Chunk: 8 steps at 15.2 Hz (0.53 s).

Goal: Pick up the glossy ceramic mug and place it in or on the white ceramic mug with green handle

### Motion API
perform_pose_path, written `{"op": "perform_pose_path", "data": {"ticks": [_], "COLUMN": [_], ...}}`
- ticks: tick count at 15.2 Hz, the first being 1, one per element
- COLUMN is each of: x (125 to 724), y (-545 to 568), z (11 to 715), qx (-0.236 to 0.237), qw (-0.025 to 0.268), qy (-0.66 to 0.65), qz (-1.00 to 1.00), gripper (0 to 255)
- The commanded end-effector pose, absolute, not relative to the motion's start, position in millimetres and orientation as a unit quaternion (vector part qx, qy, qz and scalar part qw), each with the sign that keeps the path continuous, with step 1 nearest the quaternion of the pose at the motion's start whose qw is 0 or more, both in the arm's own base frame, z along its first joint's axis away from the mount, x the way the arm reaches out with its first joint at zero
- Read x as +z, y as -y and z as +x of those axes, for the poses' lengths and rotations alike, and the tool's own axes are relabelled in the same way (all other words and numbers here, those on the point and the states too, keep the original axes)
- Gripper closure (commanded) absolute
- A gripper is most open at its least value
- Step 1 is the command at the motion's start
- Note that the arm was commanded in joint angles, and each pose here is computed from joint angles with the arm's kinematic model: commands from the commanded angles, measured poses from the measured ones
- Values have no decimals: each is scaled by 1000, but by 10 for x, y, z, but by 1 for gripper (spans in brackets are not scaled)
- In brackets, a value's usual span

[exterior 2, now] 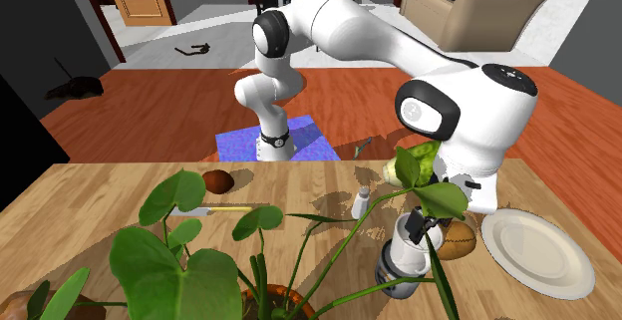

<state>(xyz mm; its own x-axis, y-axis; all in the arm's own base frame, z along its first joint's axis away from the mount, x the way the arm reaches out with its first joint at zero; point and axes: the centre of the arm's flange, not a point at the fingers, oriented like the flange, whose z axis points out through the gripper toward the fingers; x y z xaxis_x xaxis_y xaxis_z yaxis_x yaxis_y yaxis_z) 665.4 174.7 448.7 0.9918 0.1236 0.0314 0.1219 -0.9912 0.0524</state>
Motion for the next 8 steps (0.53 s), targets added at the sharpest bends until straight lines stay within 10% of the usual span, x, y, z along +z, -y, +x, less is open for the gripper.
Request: {"op": "perform_pose_path", "data": {"ticks": [1, 8], "x": [4487, 4986], "y": [-1747, -1771], "z": [6654, 6636], "qx": [17, 17], "qw": [25, 25], "qy": [-62, -62], "qz": [998, 998], "gripper": [0, 0]}}
